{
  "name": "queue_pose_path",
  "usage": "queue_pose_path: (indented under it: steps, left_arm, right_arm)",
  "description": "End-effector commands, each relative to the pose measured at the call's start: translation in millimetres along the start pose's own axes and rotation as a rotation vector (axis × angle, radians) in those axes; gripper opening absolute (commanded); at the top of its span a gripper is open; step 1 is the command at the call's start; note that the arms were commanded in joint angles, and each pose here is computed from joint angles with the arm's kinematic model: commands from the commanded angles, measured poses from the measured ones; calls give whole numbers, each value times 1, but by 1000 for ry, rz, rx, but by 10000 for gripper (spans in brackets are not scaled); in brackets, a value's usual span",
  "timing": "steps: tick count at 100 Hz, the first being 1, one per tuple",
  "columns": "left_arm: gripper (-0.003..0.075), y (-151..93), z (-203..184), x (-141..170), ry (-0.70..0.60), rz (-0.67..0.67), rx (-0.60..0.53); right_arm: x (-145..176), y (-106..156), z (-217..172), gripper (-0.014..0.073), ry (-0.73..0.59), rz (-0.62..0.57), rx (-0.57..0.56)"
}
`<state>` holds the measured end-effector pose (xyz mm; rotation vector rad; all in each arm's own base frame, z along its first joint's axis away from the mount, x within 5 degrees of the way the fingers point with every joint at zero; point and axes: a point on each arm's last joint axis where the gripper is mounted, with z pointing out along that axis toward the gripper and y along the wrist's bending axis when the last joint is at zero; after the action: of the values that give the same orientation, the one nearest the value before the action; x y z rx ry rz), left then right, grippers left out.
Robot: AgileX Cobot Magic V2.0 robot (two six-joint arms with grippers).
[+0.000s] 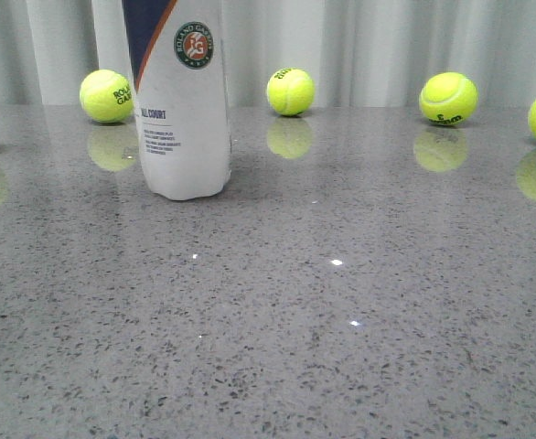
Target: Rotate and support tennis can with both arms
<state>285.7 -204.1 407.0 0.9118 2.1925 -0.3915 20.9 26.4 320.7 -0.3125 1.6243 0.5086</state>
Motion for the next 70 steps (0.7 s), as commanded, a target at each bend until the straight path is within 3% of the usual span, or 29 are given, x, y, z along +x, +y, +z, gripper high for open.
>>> queue_pose_path:
  steps: [1,25,54,70]
  left_arm:
    - [309,-3,-25,-16,-144,-9,-2]
    - [288,-3,-37,-23,-252,11,-25]
    - [-21,-8,-66,-7,-448,-15,-63]
    - [-18,-13,-82,21,-480,-22,-78]
  right_arm:
    - [-13,0,-1,-61,-81,-9,18]
    - [-13,0,-1,-61,-81,-9,18]
    - [-13,0,-1,-61,-81,-9,18]
    - [-13,0,-1,-61,-81,-9,18]
